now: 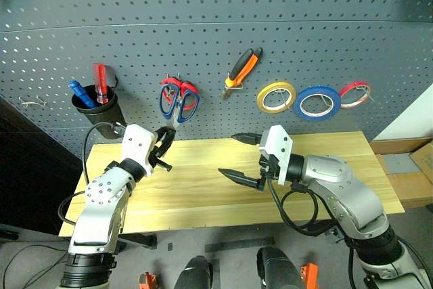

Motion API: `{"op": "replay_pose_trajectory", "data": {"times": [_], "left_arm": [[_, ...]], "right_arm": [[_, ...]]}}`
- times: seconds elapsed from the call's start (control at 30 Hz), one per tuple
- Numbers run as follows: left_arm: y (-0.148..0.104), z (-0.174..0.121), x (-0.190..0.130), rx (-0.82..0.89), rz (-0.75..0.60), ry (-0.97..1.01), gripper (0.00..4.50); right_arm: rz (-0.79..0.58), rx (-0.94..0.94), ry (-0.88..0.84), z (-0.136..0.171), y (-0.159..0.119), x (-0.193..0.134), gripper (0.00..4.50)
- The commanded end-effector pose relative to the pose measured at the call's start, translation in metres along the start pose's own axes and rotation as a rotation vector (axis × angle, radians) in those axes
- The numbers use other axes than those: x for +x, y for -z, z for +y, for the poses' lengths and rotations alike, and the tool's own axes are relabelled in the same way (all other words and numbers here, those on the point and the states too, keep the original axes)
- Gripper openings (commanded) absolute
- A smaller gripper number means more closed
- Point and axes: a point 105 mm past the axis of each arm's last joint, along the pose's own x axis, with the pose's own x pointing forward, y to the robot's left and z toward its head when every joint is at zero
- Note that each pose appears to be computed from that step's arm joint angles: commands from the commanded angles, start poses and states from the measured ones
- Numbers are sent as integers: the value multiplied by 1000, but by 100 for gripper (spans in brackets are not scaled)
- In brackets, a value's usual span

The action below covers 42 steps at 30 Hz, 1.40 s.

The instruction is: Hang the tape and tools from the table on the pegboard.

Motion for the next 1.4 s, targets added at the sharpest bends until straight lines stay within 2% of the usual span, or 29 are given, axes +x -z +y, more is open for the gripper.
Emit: {"op": "replay_pose_trajectory", "data": {"times": [0.03, 0.13, 0.3, 0.43, 0.53, 0.63, 0.9, 1.07, 1.23, 1.4], "left_arm": [[-5, -4, -2, -28, -12, 14, 149], [6, -4, -11, -89, 34, -32, 234], [59, 1, -58, -337, 271, -244, 375], [91, 13, -99, -440, 430, -400, 375], [105, 26, -112, -452, 513, -453, 375], [119, 36, -118, -465, 594, -436, 375], [133, 83, -110, -460, 634, -464, 375], [144, 85, -100, -483, 687, -435, 375], [155, 74, -88, -540, 724, -394, 375], [168, 75, -84, -599, 761, -432, 375]], "right_arm": [[-42, -41, -20, 5, -14, 2, 450], [-22, -38, -19, 5, -8, 2, 450], [116, -61, 25, 3, 22, 0, 450], [164, -19, 18, 6, 31, 1, 450], [261, -21, 10, 6, 45, 2, 450], [272, 1, -2, 8, 45, 5, 450], [271, 59, -17, 8, 34, 22, 450], [274, 66, -12, 8, 30, 27, 450], [273, 69, -20, 9, 24, 28, 450], [285, 72, -31, 9, 22, 26, 450]]}}
